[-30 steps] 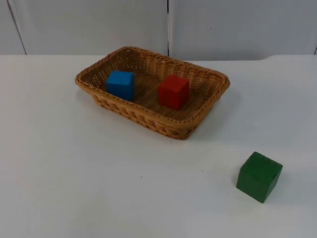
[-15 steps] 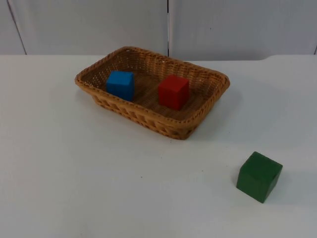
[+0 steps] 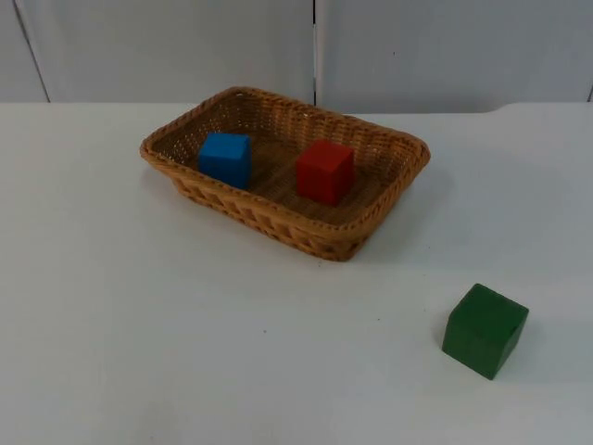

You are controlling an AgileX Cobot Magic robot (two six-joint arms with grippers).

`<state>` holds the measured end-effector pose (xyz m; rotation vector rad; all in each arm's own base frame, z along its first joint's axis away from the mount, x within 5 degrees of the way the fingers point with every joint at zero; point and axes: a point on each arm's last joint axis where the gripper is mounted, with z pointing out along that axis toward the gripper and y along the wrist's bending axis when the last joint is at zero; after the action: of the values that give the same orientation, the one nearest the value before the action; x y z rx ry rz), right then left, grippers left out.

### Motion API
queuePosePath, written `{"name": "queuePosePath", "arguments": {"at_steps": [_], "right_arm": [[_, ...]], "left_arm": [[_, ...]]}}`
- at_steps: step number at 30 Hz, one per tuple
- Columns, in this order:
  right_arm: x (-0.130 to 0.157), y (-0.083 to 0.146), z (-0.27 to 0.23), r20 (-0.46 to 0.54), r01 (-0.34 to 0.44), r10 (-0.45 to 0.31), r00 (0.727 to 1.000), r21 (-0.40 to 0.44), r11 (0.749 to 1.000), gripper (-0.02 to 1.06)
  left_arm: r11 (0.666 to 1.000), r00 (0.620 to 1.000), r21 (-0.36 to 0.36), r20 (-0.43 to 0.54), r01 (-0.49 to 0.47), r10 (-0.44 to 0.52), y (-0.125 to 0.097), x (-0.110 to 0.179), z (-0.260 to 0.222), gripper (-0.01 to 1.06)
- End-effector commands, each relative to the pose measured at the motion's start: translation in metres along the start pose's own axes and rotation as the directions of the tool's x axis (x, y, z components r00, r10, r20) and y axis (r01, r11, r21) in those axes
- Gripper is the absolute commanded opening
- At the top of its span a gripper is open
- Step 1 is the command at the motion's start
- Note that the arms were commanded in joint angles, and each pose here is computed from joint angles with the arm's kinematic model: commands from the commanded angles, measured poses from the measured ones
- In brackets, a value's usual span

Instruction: Pick up one cube with each hand and place exactly two cubes into the same basket, leaving the remaining cube outside.

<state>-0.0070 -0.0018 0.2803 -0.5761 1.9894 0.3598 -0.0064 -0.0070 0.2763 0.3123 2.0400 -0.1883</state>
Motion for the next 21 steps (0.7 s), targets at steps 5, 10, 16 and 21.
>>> {"name": "queuePosePath", "arguments": {"at_steps": [5,10,16,21], "right_arm": [[0.0010,-0.0004,0.0002,0.001,0.005,-0.005,1.000,0.006,1.000,0.69],[0.0010,-0.0004,0.0002,0.001,0.008,-0.008,1.000,0.007,1.000,0.69],[0.0010,-0.0014,0.0002,0.000,0.014,-0.014,1.000,0.018,1.000,0.75],[0.0010,-0.0016,0.0002,0.000,0.015,-0.015,1.000,0.020,1.000,0.83]], "left_arm": [[1.000,1.000,0.001,-0.002,-0.005,0.005,0.0003,0.0014,0.0005,0.88],[1.000,1.000,0.001,-0.002,-0.005,0.005,0.0003,0.0014,0.0005,0.88],[1.000,1.000,0.001,-0.002,-0.005,0.005,0.0003,0.0014,0.0005,0.88],[1.000,1.000,-0.003,-0.002,0.001,-0.002,0.0007,0.0015,0.0005,0.92]]}}
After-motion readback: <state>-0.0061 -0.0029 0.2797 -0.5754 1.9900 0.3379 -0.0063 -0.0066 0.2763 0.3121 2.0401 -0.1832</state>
